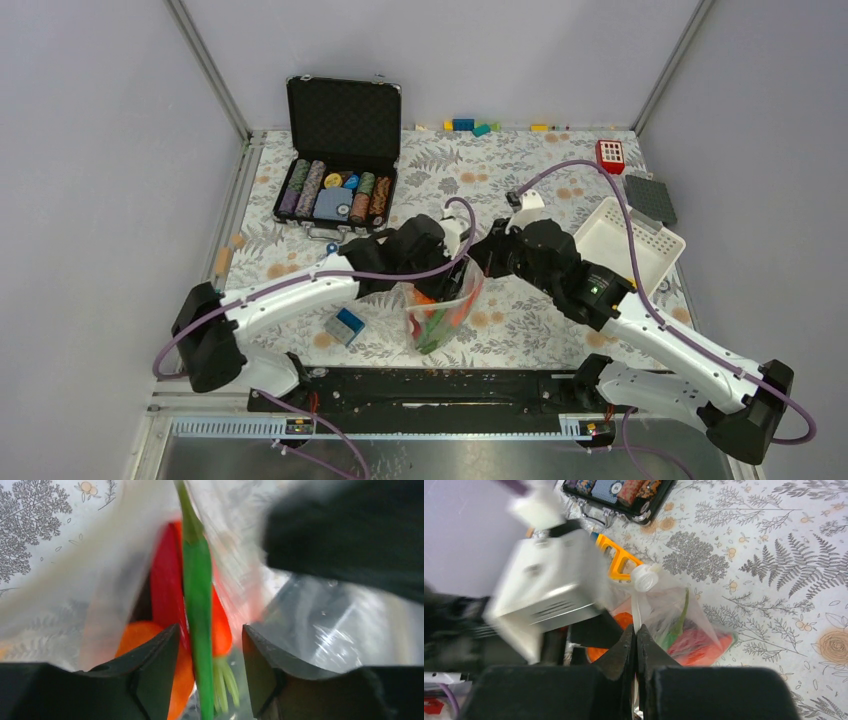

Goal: Place the food in the zip-top bag and seal the zipper
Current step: Adjust the fake vegetable in the zipper food storage bag.

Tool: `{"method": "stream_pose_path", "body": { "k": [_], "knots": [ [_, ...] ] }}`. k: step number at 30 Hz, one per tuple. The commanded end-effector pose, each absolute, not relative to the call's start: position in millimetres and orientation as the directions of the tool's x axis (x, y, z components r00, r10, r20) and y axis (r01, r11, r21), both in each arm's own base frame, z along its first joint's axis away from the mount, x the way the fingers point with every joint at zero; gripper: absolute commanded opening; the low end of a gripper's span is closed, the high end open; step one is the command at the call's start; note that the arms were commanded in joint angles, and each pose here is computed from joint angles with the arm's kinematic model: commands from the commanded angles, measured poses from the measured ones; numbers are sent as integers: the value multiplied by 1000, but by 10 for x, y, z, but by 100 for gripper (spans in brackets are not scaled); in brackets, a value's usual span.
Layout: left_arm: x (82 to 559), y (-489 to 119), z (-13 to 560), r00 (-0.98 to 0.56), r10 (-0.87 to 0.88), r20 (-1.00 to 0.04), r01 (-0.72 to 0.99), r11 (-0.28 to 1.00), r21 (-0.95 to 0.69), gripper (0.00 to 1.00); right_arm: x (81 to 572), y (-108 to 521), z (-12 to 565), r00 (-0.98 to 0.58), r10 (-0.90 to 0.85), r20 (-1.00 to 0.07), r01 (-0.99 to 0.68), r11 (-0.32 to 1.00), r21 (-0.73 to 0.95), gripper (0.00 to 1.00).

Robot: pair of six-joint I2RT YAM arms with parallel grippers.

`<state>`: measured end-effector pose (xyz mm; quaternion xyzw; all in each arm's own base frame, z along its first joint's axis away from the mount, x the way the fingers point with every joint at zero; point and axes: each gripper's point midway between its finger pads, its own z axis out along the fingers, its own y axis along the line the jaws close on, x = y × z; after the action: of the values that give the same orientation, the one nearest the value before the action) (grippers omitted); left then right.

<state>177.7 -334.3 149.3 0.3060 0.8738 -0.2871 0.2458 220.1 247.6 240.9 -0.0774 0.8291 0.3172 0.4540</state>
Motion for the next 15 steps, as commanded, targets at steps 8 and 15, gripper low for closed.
{"method": "stream_pose_path", "body": {
  "k": [8,15],
  "knots": [
    [1815,-3161,2603,-539,222,-813,724,615,-312,84,2357,2315,2588,-481,245,-842,-365,817,446,0],
    [2002,-2886,3058,-447,81,-891,657,705,-265,99,2326,2313,2560,-486,241,-840,-373,812,449,0]
  ]
}}
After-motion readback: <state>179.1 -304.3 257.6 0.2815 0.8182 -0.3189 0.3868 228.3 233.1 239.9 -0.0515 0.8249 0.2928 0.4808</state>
